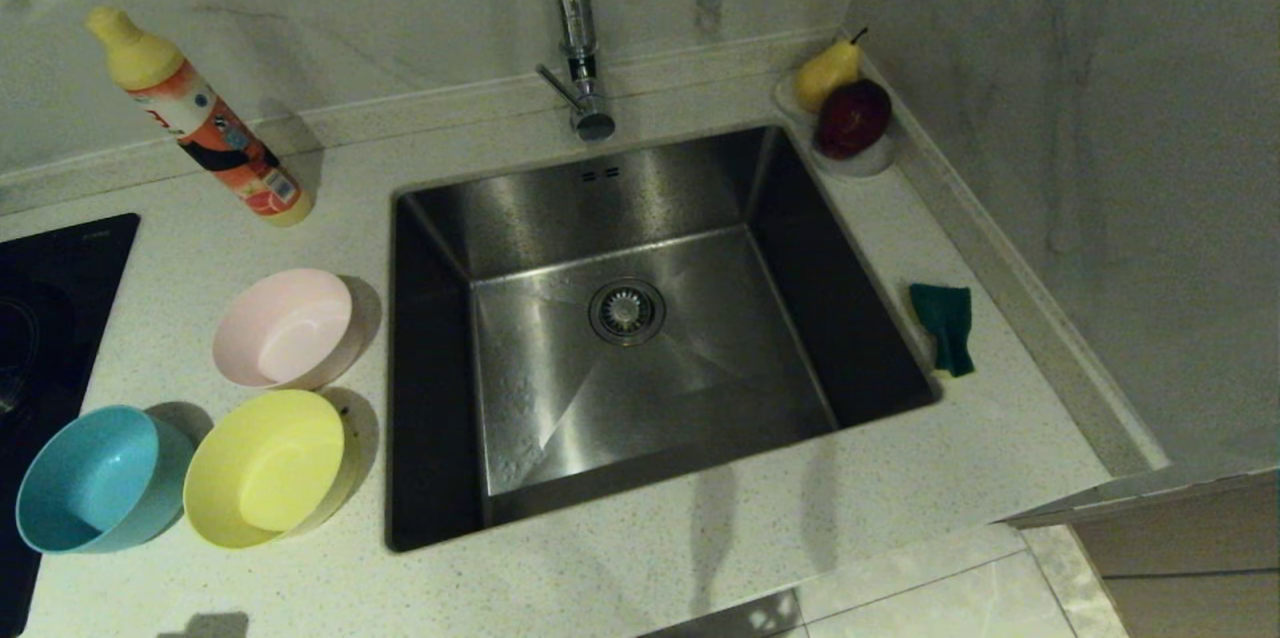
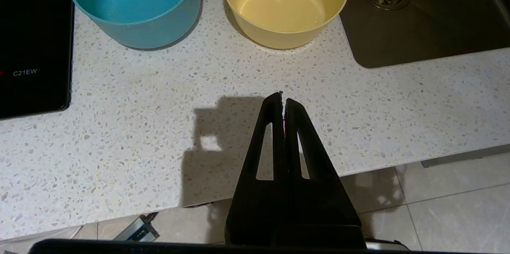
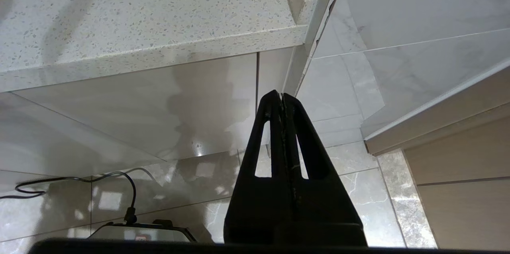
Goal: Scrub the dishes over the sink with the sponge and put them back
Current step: Turn on the faucet
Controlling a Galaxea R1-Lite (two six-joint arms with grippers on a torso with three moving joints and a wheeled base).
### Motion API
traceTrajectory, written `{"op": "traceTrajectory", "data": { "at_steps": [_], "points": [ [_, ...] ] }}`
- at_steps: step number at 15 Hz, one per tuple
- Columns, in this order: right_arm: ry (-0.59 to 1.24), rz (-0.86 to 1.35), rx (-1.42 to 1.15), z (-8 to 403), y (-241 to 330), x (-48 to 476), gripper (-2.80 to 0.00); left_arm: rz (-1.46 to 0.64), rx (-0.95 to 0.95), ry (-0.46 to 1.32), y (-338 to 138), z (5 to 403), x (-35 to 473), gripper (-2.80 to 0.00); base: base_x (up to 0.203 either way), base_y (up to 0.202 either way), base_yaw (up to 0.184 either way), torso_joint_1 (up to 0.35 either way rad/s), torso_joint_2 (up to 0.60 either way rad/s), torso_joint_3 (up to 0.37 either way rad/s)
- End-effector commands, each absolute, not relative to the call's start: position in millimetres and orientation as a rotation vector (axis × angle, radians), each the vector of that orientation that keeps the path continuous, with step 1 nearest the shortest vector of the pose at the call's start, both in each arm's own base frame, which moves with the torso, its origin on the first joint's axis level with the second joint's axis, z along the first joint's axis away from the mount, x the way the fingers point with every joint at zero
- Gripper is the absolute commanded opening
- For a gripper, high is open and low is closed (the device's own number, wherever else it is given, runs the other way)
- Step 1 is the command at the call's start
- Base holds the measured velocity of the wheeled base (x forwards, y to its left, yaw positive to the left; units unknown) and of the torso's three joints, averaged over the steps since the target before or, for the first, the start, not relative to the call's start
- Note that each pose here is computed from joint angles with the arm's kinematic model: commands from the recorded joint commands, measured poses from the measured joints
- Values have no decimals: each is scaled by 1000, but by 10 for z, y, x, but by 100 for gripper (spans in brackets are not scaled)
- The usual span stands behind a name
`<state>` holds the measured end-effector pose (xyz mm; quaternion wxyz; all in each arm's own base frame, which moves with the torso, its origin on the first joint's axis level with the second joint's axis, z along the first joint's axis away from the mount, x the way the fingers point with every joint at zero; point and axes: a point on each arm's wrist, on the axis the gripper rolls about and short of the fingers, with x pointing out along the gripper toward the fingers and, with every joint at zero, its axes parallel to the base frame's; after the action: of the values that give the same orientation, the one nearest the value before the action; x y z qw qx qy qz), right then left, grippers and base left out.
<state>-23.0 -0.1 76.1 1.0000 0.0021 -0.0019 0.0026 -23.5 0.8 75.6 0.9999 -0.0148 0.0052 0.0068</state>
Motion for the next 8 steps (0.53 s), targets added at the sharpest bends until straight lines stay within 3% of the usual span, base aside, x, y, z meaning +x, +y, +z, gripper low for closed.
{"op": "traceTrajectory", "data": {
  "at_steps": [1, 8],
  "points": [
    [-5, 6, 5, 760, -1, -230, -280, 15, -30, 11, 8, 755, -235, -280, 0, 0, 0, 0, 0, 0],
    [-6, 6, 5, 760, -1, -231, -280, 14, -30, 11, 8, 755, -235, -280, 0, 0, 0, 0, 0, 0]
  ]
}}
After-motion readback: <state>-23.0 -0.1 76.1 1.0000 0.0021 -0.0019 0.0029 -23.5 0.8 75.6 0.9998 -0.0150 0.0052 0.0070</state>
